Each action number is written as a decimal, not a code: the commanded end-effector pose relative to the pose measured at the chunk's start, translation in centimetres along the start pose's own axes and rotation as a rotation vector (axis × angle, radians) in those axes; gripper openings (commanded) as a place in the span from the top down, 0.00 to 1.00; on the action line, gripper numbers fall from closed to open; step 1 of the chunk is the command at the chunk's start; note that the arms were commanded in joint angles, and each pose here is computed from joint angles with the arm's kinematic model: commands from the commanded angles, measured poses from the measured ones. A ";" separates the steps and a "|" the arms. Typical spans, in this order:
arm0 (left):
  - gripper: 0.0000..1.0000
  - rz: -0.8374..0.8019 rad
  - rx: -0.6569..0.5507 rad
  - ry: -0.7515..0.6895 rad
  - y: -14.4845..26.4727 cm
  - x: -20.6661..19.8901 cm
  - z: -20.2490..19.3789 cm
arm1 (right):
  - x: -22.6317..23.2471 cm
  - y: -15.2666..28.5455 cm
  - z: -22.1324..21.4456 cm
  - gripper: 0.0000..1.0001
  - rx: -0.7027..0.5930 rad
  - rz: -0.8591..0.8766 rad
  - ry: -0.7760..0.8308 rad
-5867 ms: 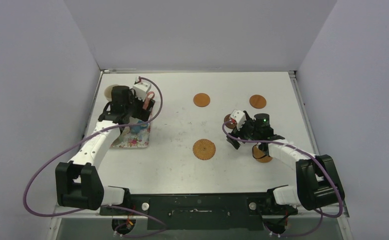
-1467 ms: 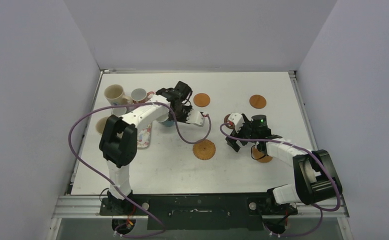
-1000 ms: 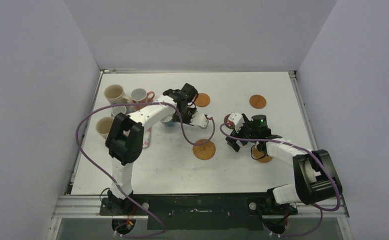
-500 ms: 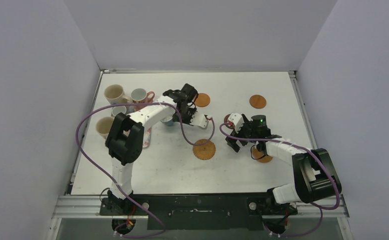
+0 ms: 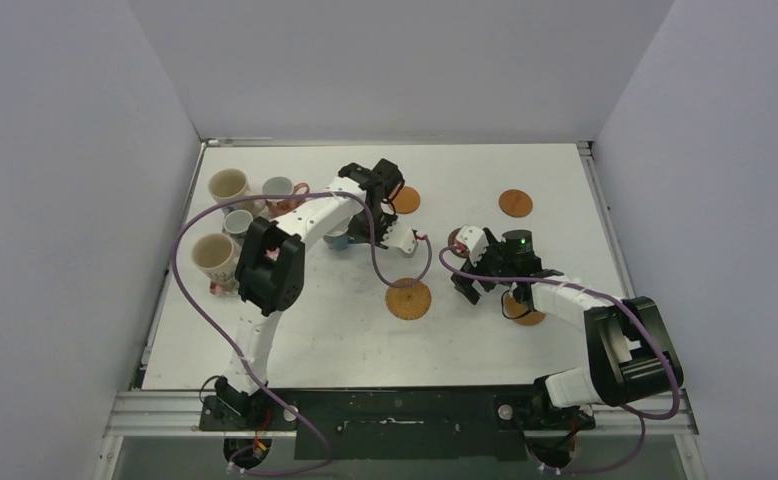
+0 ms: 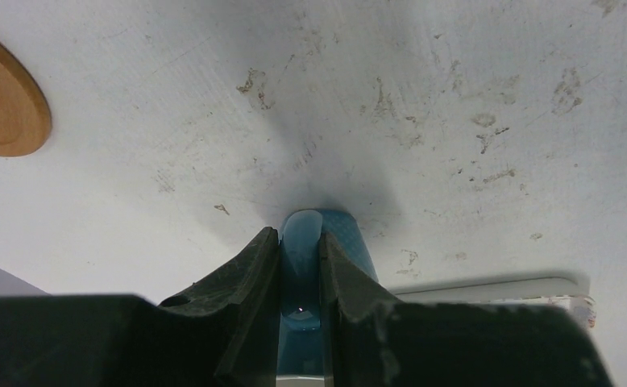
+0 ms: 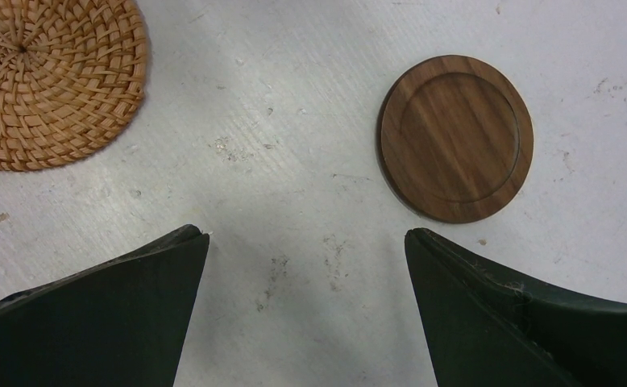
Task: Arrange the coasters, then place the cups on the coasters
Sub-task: Place the cup at the center of the board.
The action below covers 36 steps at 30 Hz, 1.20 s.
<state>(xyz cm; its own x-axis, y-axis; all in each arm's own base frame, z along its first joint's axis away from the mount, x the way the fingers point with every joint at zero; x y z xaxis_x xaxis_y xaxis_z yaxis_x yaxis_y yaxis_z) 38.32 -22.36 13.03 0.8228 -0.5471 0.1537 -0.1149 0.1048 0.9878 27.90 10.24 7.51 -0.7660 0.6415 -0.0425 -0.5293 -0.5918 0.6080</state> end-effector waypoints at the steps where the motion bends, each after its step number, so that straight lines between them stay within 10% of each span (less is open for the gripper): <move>1: 0.82 -0.125 -0.007 -0.019 0.1 -1.1 -0.7 | -0.6 0.2 2.2 0.00 -0.070 -0.019 0.055; 9: 0.53 -0.007 -0.017 -0.047 0.6 -0.3 -0.3 | -0.6 0.0 2.0 0.00 -0.062 -0.011 0.051; 13: 0.05 0.015 -0.044 -0.041 0.8 0.0 0.1 | -0.6 -0.1 2.0 0.00 -0.061 -0.006 0.051; 28: 0.03 0.221 -0.208 -0.052 7.6 -1.6 3.9 | -0.5 -0.4 2.0 0.00 -0.055 0.008 0.034; 36: 0.03 0.778 -0.275 0.224 16.0 -3.9 3.1 | -0.9 -0.2 3.0 0.00 -0.064 -0.017 0.009</move>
<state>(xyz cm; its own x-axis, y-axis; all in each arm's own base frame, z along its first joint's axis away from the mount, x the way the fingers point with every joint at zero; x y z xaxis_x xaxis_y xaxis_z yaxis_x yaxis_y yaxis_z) 31.16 -21.83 22.47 0.7552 -0.4319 0.4931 -0.2895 0.4552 0.8420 28.26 10.36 7.78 -0.7627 0.6456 -0.0396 -0.5331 -0.5928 0.6037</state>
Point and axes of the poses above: each gripper's point midway between its finger pads, its own y axis back along the fingers, its own x axis along the line the jaws close on, z = x × y, the point moved 6 cm from there along y, back along the fingers, and after that the axes turned 9 degrees about -y, right-handed, at the moved point
